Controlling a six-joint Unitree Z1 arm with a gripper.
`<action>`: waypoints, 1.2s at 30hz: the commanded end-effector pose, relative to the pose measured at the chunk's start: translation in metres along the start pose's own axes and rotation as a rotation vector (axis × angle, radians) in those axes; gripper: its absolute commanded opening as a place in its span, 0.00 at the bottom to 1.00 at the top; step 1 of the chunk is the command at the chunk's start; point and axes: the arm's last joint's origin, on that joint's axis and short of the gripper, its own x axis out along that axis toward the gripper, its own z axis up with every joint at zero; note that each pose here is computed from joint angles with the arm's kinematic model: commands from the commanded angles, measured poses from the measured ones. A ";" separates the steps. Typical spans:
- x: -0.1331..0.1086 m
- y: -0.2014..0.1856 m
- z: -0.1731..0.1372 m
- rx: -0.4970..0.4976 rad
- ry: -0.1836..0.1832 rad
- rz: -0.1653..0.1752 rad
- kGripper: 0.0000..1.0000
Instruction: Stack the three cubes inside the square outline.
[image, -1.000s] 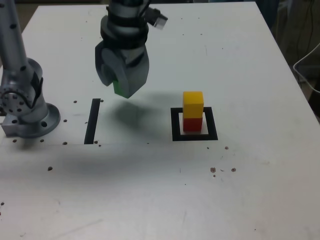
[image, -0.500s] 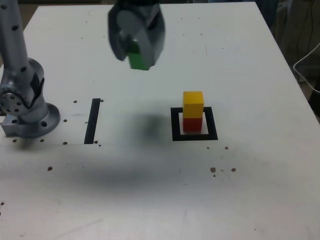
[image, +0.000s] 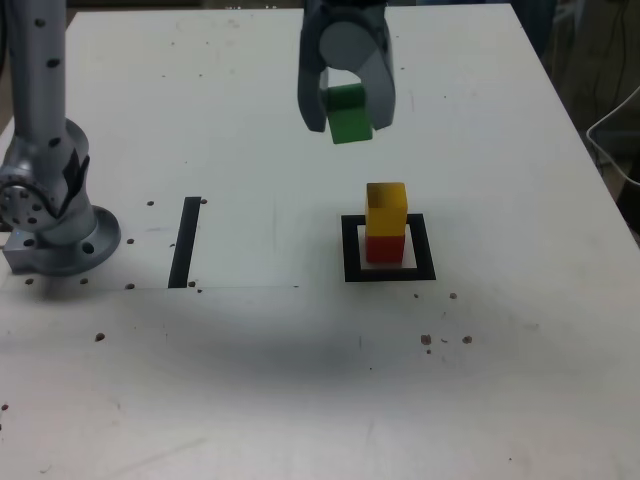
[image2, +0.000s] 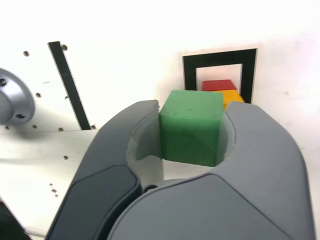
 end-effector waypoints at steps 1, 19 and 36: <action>-0.001 -0.007 0.004 -0.008 0.010 0.004 0.19; 0.020 -0.026 0.027 0.005 0.067 -0.011 0.19; 0.028 -0.036 0.040 0.007 0.084 -0.008 0.21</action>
